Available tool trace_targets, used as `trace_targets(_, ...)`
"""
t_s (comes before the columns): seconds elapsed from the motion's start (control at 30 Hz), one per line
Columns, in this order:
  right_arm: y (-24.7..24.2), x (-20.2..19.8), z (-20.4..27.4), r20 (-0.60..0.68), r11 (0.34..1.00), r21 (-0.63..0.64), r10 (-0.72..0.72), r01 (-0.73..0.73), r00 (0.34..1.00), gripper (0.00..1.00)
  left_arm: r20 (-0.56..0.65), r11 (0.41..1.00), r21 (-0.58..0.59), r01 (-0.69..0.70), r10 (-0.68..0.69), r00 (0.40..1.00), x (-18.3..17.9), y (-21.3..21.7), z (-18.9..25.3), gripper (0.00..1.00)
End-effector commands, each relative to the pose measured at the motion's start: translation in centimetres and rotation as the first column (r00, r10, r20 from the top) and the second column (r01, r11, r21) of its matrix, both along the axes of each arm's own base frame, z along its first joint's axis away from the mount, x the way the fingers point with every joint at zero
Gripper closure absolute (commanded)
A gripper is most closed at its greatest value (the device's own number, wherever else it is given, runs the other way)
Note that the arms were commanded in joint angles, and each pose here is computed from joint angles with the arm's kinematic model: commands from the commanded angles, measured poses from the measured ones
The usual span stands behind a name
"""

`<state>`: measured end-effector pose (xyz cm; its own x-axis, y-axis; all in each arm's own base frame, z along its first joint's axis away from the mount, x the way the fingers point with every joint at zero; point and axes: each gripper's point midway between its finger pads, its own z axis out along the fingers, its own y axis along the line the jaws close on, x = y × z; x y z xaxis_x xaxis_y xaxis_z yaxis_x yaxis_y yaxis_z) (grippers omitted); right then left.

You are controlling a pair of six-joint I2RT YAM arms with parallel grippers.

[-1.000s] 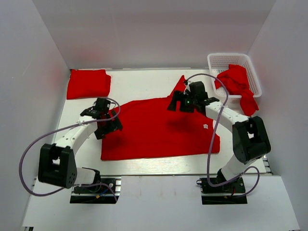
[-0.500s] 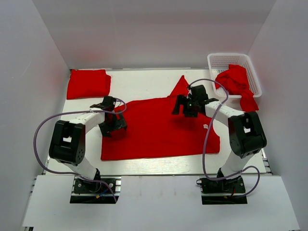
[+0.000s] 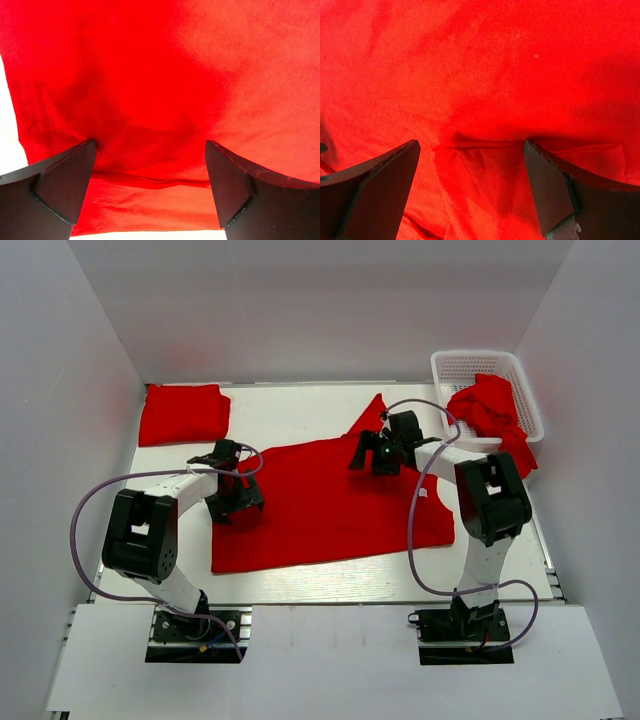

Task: Fold and stack the t-shirts
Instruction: Fold the flattened tshirt in 1/3 of the way

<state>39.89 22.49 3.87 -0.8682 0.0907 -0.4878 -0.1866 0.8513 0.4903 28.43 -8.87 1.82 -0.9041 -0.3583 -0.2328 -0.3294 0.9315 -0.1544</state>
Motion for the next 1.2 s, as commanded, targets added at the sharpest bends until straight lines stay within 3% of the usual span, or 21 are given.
trace_targets(0.0, -0.4, 0.6, -1.8, -0.016, 0.999, -0.038, -0.023, 0.022, 1.000, 0.09, -0.053, 1.000, 0.002, 0.009, -0.009, 0.999, -1.3, 0.1, -1.7, 0.00)
trace_targets(0.2, -2.7, -3.3, -2.1, -0.044, 0.992, -0.057, -0.119, 0.116, 0.992, 0.09, -0.084, 1.000, 0.007, 0.009, -0.008, 0.996, -2.4, 0.3, -2.0, 0.00)
trace_targets(0.23, -3.6, -6.1, -4.2, -0.123, 0.986, -0.077, -0.155, 0.146, 0.980, 0.09, -0.076, 1.000, -0.007, 0.012, -0.012, 0.997, -2.5, 0.1, -1.9, 0.00)
trace_targets(0.3, -4.3, -7.0, -3.3, -0.102, 0.980, -0.075, -0.190, 0.183, 0.976, 0.09, -0.077, 1.000, -0.014, 0.022, -0.024, 0.997, -2.9, 0.1, -1.9, 0.00)
trace_targets(0.33, -5.2, -9.8, -5.1, -0.174, 0.973, -0.098, -0.225, 0.210, 0.959, 0.09, -0.104, 1.000, -0.009, 0.022, -0.023, 0.994, -3.8, 0.3, -2.3, 0.00)
trace_targets(0.4, -6.0, -11.3, -4.6, -0.174, 0.963, -0.096, -0.266, 0.252, 0.948, 0.09, -0.126, 1.000, -0.004, 0.022, -0.022, 0.992, -4.8, 0.5, -2.1, 0.00)
trace_targets(0.57, -7.0, -14.6, -4.2, -0.190, 0.961, -0.096, -0.272, 0.258, 0.943, 0.09, -0.135, 1.000, -0.015, 0.024, -0.026, 0.991, -7.1, 0.8, -1.1, 0.00)
trace_targets(0.67, -7.2, -14.0, -2.7, -0.129, 0.968, -0.105, -0.241, 0.228, 0.962, 0.09, -0.085, 1.000, -0.005, 0.021, -0.021, 0.996, -6.9, 1.1, 1.0, 0.00)
trace_targets(0.93, -6.3, -4.8, 7.2, 0.180, 0.974, -0.111, -0.175, 0.197, 0.968, 0.09, 0.180, 0.996, 0.064, -0.063, 0.051, 0.982, 2.2, 2.2, 9.2, 0.00)
trace_targets(1.03, -6.3, -2.1, 9.4, 0.233, 0.963, -0.132, -0.199, 0.234, 0.952, 0.09, 0.192, 0.986, 0.124, -0.112, 0.087, 0.978, 4.6, 3.3, 10.7, 0.00)
trace_targets(1.17, -6.1, 0.1, 11.0, 0.267, 0.956, -0.131, -0.222, 0.263, 0.938, 0.09, 0.096, 0.976, 0.179, -0.124, 0.108, 0.990, 7.0, 3.7, 8.2, 0.00)
